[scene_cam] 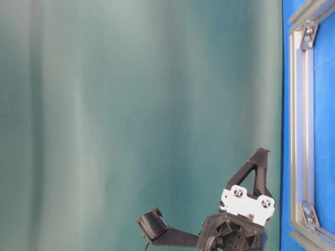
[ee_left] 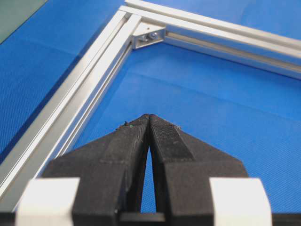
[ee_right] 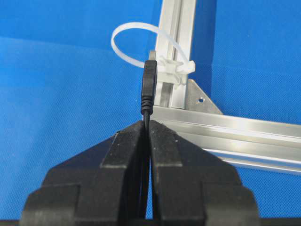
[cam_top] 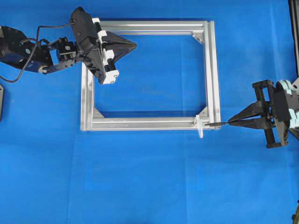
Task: Insert the wire through the string loop located on the right side.
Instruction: 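Align the USB plug with the loop opening using the right gripper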
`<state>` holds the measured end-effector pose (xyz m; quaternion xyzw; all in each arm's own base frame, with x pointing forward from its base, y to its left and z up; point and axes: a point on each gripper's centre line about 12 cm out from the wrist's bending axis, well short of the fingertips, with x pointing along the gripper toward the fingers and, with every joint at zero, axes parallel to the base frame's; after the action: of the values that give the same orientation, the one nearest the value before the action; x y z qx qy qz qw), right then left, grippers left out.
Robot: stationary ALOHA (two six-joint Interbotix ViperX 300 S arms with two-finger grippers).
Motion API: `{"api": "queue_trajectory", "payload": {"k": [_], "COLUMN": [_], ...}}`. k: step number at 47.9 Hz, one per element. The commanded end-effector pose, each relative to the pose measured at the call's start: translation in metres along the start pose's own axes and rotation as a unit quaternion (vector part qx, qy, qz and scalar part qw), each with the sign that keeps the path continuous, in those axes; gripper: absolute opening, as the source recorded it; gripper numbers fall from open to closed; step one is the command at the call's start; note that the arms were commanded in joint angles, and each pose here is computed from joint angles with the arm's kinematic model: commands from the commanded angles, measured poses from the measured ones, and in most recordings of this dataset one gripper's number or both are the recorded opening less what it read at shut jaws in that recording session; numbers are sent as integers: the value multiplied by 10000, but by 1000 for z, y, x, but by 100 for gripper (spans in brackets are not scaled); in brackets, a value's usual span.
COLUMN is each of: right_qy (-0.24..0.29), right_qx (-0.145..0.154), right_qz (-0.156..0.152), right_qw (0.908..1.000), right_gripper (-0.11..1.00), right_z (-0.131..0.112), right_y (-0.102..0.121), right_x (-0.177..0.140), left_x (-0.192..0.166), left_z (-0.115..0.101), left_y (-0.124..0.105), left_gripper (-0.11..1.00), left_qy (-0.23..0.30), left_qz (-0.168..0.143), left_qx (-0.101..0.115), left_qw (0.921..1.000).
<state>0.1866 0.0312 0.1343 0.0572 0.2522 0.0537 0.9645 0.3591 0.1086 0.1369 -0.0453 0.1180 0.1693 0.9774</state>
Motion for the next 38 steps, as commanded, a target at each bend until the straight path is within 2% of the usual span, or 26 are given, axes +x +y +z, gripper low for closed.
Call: {"api": "queue_trajectory", "payload": {"k": [1,20,38], "right_qy": [-85,-258,-235], "right_qx": [12,-2,-30], "right_qz": [2,-22,-77], "right_qw": [10000,9997,9997], "right_gripper": [-4,-4,-4], "right_z": [5,12,26], "right_y": [0,1,3], "right_x": [1,20,65], "left_x": [-2,-2,-2], "left_z": [14,14,16], "left_y": [-3,-3,-2], "left_gripper": [0,0,0], "left_qy": [-221,-213,-259], "left_qz": [-45,-44,-38], "left_qx": [-3,13,3], "left_qw": [9997,9998,9997]}}
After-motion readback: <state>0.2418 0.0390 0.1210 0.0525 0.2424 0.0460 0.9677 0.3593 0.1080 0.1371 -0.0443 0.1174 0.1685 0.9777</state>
